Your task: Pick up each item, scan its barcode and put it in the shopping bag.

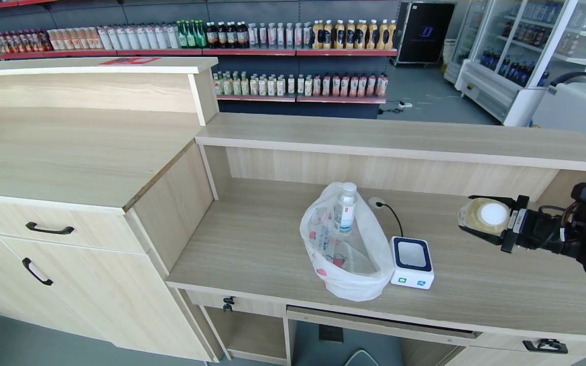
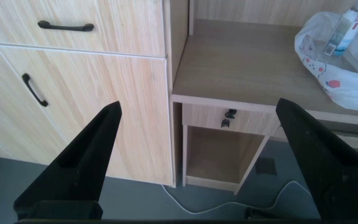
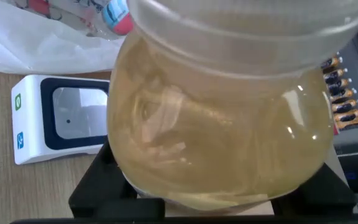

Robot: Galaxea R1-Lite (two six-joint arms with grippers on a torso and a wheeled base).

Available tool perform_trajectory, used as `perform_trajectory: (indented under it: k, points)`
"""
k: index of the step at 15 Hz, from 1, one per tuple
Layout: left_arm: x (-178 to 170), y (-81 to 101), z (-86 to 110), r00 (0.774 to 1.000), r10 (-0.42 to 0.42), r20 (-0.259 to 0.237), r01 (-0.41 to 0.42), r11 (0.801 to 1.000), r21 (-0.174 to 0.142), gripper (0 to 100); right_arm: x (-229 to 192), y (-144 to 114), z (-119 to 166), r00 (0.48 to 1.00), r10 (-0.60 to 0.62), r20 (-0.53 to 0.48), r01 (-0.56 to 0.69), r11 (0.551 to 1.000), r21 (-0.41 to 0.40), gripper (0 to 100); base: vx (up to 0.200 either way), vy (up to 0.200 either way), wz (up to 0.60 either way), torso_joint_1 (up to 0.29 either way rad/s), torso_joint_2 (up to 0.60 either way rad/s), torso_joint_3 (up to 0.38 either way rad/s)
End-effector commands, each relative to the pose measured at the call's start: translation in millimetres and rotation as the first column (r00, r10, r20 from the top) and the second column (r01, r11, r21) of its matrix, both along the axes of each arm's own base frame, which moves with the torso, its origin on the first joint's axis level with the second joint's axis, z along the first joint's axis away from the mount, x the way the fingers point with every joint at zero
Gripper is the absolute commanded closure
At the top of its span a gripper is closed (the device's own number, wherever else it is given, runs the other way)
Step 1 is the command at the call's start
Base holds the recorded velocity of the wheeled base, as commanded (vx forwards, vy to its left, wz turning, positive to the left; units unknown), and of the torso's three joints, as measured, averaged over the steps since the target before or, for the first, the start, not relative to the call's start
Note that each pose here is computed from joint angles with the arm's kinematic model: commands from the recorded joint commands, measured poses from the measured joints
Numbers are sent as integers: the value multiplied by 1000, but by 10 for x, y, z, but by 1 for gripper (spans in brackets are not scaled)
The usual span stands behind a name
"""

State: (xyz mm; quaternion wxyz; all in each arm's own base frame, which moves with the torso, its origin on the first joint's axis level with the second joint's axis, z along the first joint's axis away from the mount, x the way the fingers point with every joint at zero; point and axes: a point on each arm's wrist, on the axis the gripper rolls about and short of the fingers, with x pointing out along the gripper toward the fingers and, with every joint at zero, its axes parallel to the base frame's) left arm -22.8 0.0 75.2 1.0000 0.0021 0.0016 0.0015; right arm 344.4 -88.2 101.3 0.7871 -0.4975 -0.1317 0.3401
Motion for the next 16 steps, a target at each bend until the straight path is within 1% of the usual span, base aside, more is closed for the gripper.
perform_trajectory:
  k: [1,4,8,10,16]
  points:
    - [1,0,0,1000,0,-1,0,1000,0,0,48,24,-136,999,13,-31,-12,1000,9,100,0,0,0,0,0,0]
    - [1,0,0,1000,0,-1,0,1000,0,0,92,139,-178,998,55,-18,-55,998,8,100,0,0,0,0,0,0]
    - [1,0,0,1000,0,-1,0,1000,0,0,99,173,-217,997,79,-22,-79,997,9,100,0,0,0,0,0,0]
    - [1,0,0,1000,0,-1,0,1000,0,0,101,174,-267,996,93,-7,-94,995,-15,100,0,0,0,0,0,0]
    - [1,0,0,1000,0,-1,0,1000,0,0,148,203,-374,994,109,-20,-109,994,-9,100,0,0,0,0,0,0]
